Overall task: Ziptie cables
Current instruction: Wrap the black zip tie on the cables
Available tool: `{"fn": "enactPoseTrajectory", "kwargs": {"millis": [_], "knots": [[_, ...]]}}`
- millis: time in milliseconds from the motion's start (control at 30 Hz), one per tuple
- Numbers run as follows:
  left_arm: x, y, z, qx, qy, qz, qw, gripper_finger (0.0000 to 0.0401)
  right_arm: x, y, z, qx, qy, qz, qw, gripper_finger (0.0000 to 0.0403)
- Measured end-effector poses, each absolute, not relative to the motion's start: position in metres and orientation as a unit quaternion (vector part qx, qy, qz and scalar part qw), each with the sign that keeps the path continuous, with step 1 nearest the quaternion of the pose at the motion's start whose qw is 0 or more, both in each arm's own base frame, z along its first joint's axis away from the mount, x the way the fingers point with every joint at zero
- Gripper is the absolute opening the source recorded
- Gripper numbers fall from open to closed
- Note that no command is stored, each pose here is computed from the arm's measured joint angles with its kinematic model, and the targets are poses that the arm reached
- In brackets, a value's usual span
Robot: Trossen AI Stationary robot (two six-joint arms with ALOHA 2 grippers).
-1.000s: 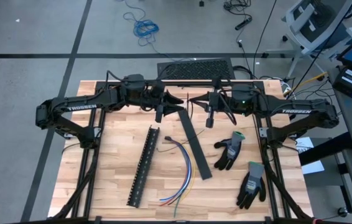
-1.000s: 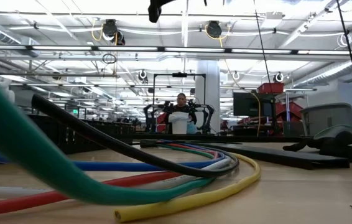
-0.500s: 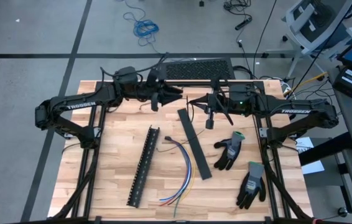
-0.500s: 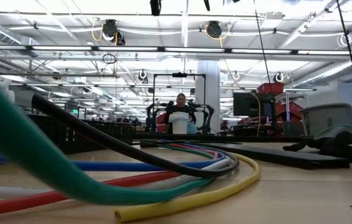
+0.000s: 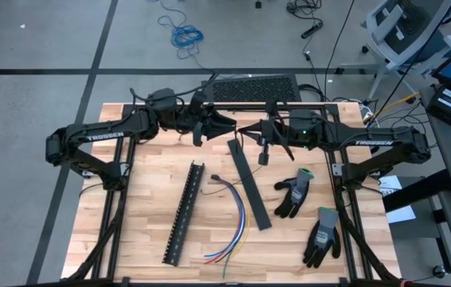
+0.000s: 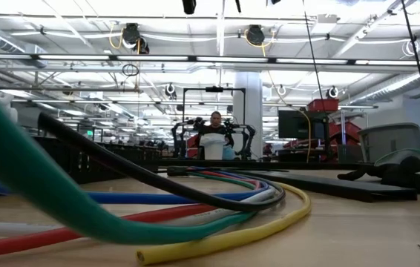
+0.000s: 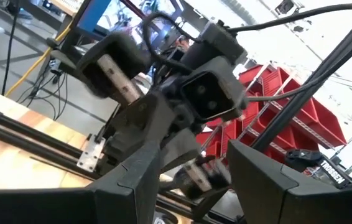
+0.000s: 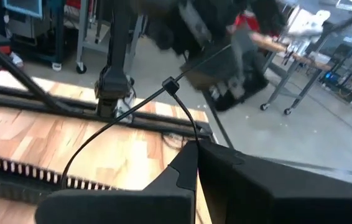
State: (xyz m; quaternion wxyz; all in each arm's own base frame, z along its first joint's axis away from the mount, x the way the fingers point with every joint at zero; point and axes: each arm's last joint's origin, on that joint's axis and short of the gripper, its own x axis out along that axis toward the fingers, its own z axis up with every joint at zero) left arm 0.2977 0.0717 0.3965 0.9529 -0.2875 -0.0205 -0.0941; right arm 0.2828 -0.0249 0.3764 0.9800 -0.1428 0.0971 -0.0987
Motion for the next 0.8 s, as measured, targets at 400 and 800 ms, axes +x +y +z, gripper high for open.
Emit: {"fn": "enactPoseTrajectory", "kwargs": {"millis": [400,800], "knots": [[0.300,0.061,0.396,-0.288,-0.015,-0.110,0.951,0.0181,0.282,-0.029,0.376,-0.133,0.099,-0.110,0.980,0.0000],[0.301,0.058,0.396,-0.256,-0.025,-0.087,0.963,0.0181,0.282,-0.033,0.376,-0.124,0.098,-0.116,0.981,0.0000]]}}
